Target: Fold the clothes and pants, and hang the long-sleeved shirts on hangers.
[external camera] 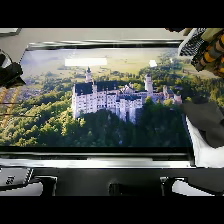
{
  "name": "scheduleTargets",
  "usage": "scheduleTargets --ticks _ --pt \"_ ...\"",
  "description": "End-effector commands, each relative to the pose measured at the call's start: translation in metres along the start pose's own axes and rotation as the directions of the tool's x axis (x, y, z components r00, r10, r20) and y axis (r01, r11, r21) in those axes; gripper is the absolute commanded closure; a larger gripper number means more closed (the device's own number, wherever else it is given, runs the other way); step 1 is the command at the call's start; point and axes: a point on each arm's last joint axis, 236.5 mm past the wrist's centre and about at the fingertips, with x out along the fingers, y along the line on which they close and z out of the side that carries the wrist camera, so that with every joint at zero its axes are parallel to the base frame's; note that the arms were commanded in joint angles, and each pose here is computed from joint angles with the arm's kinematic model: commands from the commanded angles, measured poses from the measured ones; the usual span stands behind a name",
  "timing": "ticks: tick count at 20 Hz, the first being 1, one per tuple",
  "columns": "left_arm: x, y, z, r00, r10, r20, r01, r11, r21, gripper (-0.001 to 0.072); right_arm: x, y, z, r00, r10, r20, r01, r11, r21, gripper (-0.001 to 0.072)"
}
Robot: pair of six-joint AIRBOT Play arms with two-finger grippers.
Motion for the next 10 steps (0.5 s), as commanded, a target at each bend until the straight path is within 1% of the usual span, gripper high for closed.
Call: scheduleTargets --ticks 1,7,10 --pt "0.0 0.001 0.0 1.0 0.001 -0.002 -0.001 1.0 0.0 0.0691 0.005 -0.012 -0.008 0.998 -0.051 -0.022 0.051 0.998 -0.036 0.0681" --pt "0.0 0.0 0.0 1.0 0.001 -0.001 -0.001 1.0 0.0 0.0691 0.011 -0.034 -0.005 0.991 -0.134 0.026 0.135 0.99 -0.046 0.068" --pt "0.0 0.0 0.0 1.0 0.001 -0.001 -0.001 1.0 0.0 0.0691 0.01 -0.036 -0.004 0.99 -0.139 0.035 0.14 0.989 -0.044 0.068"
